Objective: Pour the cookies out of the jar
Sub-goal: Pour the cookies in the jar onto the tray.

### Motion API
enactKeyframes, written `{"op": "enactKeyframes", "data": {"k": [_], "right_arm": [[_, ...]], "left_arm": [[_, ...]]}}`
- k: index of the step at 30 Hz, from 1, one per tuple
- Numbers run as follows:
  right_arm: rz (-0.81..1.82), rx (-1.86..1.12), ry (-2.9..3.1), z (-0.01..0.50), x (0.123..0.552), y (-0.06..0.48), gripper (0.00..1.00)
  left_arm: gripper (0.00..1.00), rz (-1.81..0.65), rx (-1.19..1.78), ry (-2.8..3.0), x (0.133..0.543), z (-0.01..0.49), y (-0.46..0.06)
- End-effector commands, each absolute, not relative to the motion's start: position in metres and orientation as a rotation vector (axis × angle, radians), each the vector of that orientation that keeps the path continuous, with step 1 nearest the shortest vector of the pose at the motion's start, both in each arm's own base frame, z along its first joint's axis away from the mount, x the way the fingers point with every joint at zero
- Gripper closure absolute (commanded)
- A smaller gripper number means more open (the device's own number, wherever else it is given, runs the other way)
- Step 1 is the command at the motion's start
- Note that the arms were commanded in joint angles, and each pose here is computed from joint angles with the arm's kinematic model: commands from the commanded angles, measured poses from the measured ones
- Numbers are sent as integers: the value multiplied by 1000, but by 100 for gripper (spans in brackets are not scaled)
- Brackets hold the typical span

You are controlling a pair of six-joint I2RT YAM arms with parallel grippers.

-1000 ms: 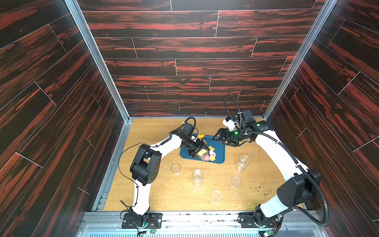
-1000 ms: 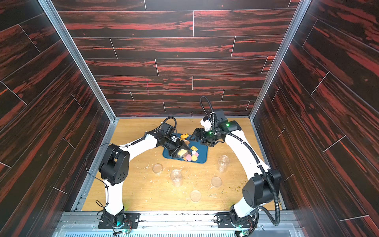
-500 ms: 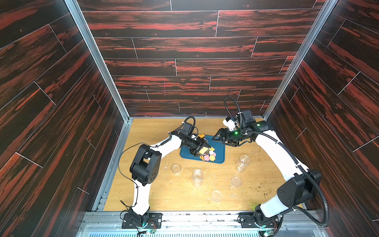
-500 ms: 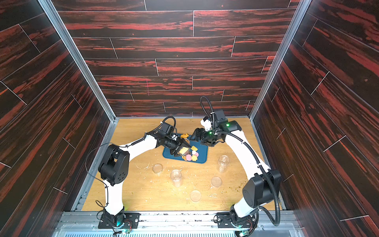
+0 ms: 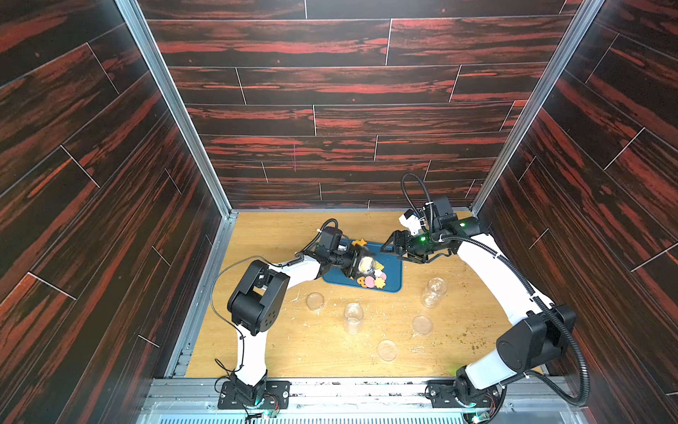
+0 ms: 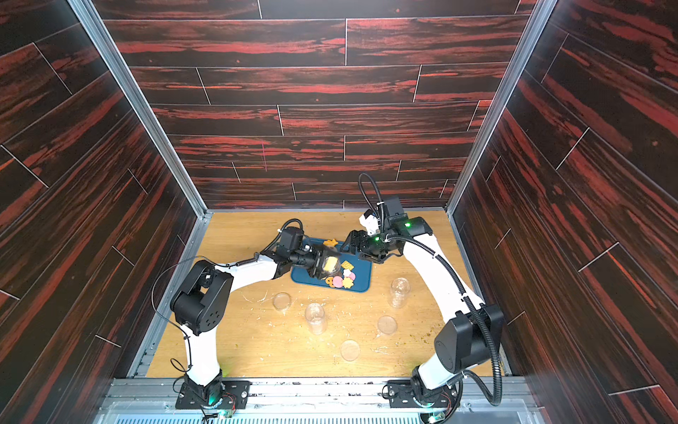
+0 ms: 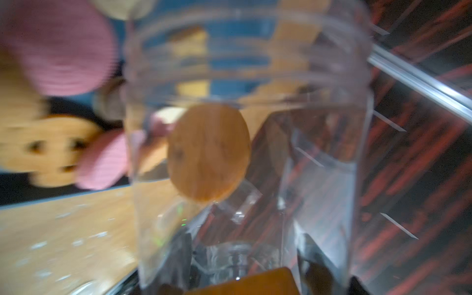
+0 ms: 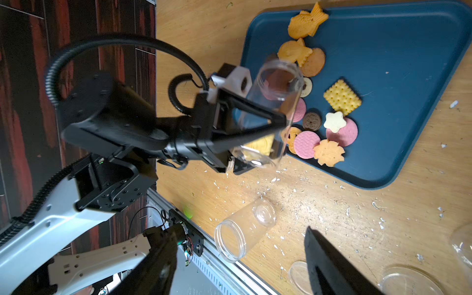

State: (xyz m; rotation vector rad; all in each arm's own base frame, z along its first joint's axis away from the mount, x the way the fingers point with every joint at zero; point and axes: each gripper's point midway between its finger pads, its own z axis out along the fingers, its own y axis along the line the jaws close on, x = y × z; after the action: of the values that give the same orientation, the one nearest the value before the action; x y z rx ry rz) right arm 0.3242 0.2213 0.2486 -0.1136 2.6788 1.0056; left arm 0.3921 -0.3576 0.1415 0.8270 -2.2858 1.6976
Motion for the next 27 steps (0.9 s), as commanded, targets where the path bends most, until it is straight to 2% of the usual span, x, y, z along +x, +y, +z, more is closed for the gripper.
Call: {"op": "enactKeyframes", "data": {"k": [1,11,19,24,27], "right_arm": [[1007,-151,2647,259,313,219,18],[1019,-143,2646,258,312,219,18],[1015,-141,2647,258,311,218,18],[1013,-138,2648,257,311,218,18],[1024,-134,2656,254,312,220,18]], "left_arm": [[40,1862,867,-2185,403,178,-357],[39,1994,1047,-1991,417,189,-351],[40,1993,1052,-1993,417,188,-351],[39,2039,1012,-1985,418,211,-356],[39,2023,1044,-1980,417,203,-355]]}}
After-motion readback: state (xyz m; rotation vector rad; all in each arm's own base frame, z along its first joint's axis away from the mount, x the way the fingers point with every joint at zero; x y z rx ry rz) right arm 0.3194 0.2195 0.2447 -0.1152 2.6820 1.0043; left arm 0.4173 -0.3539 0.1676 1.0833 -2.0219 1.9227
